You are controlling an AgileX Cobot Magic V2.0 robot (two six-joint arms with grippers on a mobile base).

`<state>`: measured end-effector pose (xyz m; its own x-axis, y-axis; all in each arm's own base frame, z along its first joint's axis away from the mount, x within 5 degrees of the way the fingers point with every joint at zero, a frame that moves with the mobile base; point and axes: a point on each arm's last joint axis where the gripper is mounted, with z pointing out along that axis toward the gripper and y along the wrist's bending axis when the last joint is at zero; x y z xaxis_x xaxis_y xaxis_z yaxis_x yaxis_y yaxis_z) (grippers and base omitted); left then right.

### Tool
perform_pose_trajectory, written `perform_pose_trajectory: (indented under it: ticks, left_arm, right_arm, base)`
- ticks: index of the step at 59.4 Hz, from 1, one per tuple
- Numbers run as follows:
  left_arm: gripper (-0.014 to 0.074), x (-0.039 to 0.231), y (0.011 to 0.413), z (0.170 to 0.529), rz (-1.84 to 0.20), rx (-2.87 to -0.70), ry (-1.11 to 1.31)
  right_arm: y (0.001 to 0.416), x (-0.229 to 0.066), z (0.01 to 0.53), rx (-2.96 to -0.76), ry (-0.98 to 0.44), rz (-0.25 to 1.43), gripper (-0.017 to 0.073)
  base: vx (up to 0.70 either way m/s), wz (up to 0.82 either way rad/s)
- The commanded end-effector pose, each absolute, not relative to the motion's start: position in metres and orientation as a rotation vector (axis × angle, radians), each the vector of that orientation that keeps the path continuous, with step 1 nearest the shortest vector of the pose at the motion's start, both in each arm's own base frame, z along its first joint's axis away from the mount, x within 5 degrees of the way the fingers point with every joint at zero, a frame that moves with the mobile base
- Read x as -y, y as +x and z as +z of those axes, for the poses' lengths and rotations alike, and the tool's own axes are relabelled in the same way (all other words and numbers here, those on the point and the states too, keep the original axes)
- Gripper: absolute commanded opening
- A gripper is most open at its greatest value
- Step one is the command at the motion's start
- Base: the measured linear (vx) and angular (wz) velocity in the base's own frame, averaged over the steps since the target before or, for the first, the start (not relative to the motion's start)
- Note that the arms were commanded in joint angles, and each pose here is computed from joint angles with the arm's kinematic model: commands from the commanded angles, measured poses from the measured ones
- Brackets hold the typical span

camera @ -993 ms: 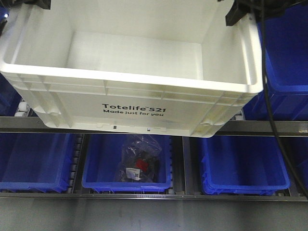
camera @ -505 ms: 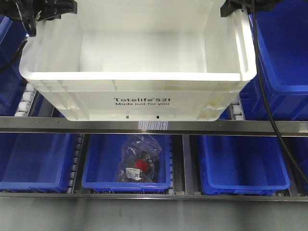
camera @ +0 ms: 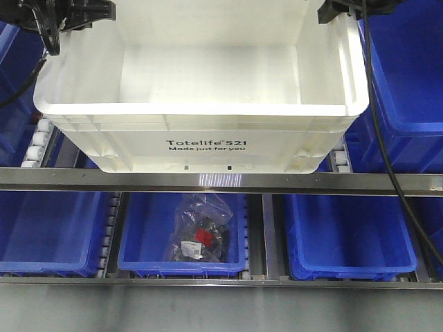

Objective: Place moving items into box and shelve
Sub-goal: 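Push the tote with both grippers onto the shelf's roller track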

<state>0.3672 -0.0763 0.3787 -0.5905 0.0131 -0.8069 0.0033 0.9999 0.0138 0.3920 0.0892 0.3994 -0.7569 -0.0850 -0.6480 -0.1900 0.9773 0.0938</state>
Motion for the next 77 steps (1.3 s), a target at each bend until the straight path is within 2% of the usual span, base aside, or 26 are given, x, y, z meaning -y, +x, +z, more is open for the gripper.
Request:
perform_pose_trajectory:
  ticks: [1, 15, 30, 43, 58, 77]
  left_arm:
    - [0.0002, 0.070, 0.359, 0.420, 0.051, -1.994, 0.062]
    - [0.0002, 0.069, 0.373, 0.407, 0.146, -1.997, 0.113]
    - [0.0002, 0.063, 0.388, 0.402, 0.095, -1.938, 0.047]
    - [0.0002, 0.049, 0.391, 0.402, 0.109, -1.930, 0.012]
    - [0.0002, 0.048, 0.400, 0.392, 0.108, -1.938, 0.017]
    - [0.0002, 0.050, 0.410, 0.377, 0.110, -1.966, 0.030]
  right_arm:
    - [0.384, -0.081, 0.437, -2.239, -0.219, 0.155, -0.0002]
    - [0.398, -0.087, 0.425, -2.229, -0.217, 0.205, -0.0002]
    - [0.407, -0.089, 0.428, -2.139, -0.202, 0.221, -0.0002]
    - [0.412, -0.098, 0.424, -2.127, -0.188, 0.331, -0.0002]
    - [0.422, -0.123, 0.403, -2.139, -0.289, 0.251, -0.0002]
    - [0.427, -0.120, 0.403, -2.107, -0.267, 0.136, -0.0002]
  base:
    - [0.00, 0.00]
    - [0.00, 0.00]
    - [0.00, 0.00]
    - [0.00, 0.00]
    - [0.00, 0.00]
    - [0.00, 0.00]
